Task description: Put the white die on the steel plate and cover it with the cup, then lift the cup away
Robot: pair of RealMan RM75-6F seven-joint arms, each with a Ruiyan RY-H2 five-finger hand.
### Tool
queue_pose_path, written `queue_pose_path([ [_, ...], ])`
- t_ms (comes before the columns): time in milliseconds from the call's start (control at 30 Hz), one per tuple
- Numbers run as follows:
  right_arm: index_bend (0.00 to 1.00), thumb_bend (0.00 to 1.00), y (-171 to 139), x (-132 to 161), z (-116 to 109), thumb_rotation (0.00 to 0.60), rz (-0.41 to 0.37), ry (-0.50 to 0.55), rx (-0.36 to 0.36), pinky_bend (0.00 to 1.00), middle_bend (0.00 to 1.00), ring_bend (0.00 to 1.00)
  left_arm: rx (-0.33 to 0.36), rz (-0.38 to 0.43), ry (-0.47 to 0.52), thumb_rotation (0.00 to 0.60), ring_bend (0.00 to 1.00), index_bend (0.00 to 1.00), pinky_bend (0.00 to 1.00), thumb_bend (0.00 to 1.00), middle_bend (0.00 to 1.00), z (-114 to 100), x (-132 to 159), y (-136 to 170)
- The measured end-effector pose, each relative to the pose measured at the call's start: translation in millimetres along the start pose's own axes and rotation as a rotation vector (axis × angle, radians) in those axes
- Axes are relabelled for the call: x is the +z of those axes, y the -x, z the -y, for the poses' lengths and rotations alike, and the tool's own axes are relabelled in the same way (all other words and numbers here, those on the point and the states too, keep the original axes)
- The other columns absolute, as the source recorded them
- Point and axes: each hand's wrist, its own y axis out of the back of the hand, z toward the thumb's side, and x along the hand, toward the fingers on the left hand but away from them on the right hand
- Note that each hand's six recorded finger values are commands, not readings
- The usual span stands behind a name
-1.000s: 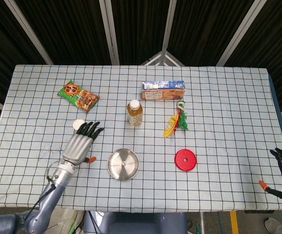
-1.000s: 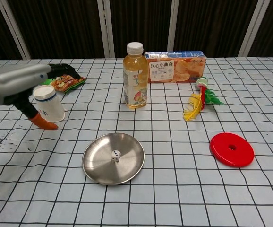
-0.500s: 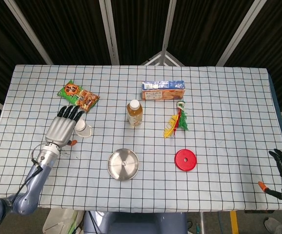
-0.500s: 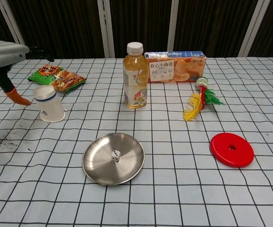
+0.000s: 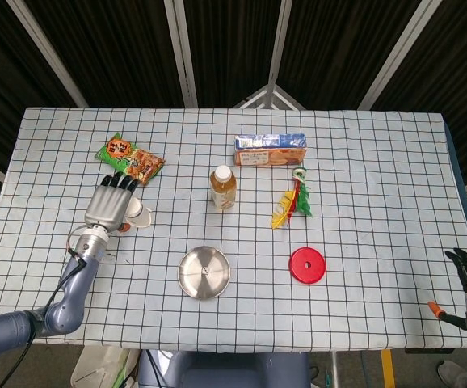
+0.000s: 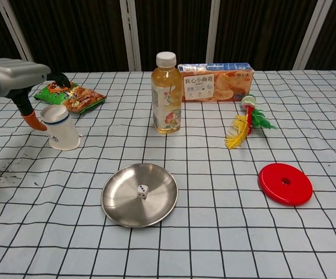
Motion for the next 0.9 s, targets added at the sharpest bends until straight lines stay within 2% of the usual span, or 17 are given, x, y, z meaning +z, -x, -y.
queue_pose_path([
  [167, 0.17, 0.06, 1.1, -0.4, 2.2, 0.600, 0.001, -0.004, 0.007, 0.00, 0.14, 0.13, -0.031, -0.015, -0.015, 0.600, 0.14, 0.22, 0.20, 0.28, 0.21, 6.2, -0.6, -3.9],
  [367, 0.17, 0.06, 2.7, -0.6, 3.9, 0.600, 0.003, -0.006, 0.010, 0.00, 0.14, 0.13, -0.050, -0.017, -0.044, 0.600, 0.15, 0.25, 0.22, 0.31, 0.21, 11.3, 3.4, -8.0],
  [567, 0.17, 0.06, 2.7, -0.5, 4.5, 0.600, 0.000, -0.005, 0.012, 0.00, 0.14, 0.13, -0.043, -0.010, -0.036, 0.600, 0.17, 0.27, 0.25, 0.33, 0.23, 11.9, 10.4, -9.0],
  [733, 0.17, 0.06, 2.8, 0.1, 4.5, 0.600, -0.002, -0.004, 0.013, 0.00, 0.14, 0.13, -0.034, 0.002, -0.040, 0.600, 0.23, 0.31, 0.32, 0.35, 0.29, 12.5, 15.8, -8.6],
  [900, 0.17, 0.06, 2.7, -1.2, 4.7, 0.600, 0.002, -0.003, 0.015, 0.00, 0.14, 0.13, -0.026, 0.013, -0.064, 0.600, 0.24, 0.33, 0.33, 0.35, 0.30, 15.8, 19.0, -6.5],
])
